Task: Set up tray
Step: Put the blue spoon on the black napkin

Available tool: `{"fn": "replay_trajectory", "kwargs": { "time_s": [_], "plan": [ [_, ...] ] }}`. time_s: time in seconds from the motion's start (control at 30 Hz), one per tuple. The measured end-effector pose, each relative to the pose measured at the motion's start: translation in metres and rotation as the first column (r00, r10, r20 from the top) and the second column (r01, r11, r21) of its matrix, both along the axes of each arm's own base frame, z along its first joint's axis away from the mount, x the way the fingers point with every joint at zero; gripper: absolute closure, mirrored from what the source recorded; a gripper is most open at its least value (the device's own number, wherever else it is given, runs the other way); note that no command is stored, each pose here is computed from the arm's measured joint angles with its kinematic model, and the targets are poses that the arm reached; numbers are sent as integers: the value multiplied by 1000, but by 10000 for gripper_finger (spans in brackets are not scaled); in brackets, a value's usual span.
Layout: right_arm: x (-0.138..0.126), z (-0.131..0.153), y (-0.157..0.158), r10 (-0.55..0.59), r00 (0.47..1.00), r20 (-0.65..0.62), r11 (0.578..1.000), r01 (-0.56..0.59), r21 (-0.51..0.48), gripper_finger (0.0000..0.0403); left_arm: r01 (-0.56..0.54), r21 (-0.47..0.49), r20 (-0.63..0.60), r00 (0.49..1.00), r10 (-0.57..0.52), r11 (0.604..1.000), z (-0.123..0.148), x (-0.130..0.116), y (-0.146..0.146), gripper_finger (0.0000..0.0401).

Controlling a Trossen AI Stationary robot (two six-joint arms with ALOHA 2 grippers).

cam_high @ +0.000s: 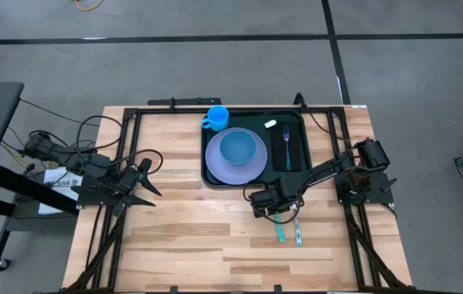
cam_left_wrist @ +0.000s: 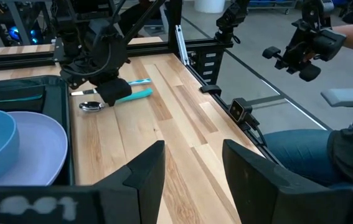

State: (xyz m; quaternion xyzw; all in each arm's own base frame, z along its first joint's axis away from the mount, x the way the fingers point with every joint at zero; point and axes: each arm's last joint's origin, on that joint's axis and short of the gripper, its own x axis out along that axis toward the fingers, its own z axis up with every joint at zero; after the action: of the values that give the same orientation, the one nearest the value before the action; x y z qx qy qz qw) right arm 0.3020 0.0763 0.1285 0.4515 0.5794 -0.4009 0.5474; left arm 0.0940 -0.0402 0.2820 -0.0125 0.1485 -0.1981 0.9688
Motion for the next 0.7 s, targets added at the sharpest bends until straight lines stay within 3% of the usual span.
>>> {"fn": "replay_trajectory", "kwargs": {
  "time_s": [0.2, 0.7],
  "plan": [
    [1, 0, 0, 19, 1000, 8, 1000, -19, 1, 380, 0, 0, 0, 1000, 0, 1000, 0, 0, 0, 253],
    [0, 13, -12, -9, 999, 42, 999, 7, 33, 383, 0, 0, 0, 1000, 0, 1000, 0, 0, 0, 253]
  ]
}}
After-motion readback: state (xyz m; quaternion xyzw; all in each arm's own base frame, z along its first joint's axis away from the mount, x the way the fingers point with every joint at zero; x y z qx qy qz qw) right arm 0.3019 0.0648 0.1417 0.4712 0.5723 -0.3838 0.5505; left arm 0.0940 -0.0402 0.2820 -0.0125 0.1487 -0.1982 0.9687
